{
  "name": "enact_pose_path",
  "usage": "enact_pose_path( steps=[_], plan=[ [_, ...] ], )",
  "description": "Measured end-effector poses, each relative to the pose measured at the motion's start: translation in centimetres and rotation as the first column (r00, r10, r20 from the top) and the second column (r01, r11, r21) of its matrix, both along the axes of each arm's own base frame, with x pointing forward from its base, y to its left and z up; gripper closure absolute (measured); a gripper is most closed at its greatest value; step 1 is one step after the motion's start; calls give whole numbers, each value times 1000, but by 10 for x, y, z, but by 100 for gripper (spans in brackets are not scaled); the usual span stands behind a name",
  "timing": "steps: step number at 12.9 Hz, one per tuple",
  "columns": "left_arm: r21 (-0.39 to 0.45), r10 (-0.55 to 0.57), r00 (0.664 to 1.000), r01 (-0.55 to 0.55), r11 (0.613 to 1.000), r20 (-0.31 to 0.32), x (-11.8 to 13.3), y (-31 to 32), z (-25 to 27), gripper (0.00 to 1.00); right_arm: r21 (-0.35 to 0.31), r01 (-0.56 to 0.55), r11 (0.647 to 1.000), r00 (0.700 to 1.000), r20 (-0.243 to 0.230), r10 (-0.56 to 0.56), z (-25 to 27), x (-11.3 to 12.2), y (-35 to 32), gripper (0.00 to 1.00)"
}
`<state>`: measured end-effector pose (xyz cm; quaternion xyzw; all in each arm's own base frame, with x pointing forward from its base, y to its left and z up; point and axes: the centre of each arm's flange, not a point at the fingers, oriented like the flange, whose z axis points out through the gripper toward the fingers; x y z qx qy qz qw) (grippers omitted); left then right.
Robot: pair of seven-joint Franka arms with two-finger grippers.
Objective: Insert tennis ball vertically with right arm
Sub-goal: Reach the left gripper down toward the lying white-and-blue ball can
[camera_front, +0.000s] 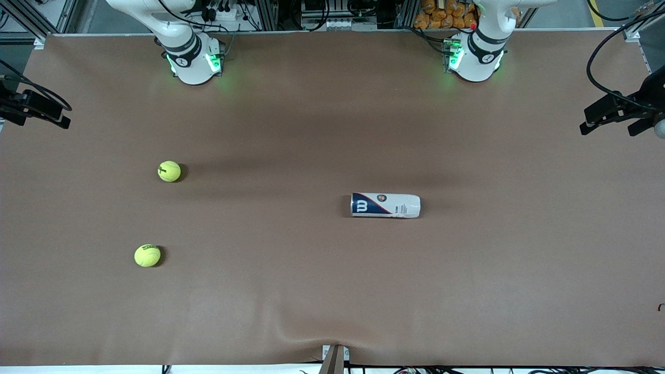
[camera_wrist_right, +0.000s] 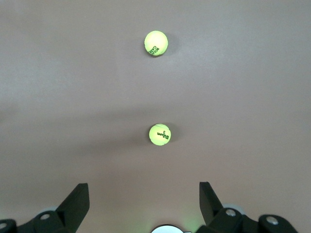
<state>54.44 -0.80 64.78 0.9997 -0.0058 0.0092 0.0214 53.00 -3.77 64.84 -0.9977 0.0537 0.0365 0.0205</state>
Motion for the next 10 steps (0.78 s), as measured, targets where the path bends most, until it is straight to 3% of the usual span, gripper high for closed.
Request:
enact_pose_path(
  steps=[10],
  plan=[
    [0, -27, 999, 27, 1000, -42, 6, -3, -17, 0, 0, 2, 1000, 1000, 0, -2, 0, 0, -1, 0]
  ],
)
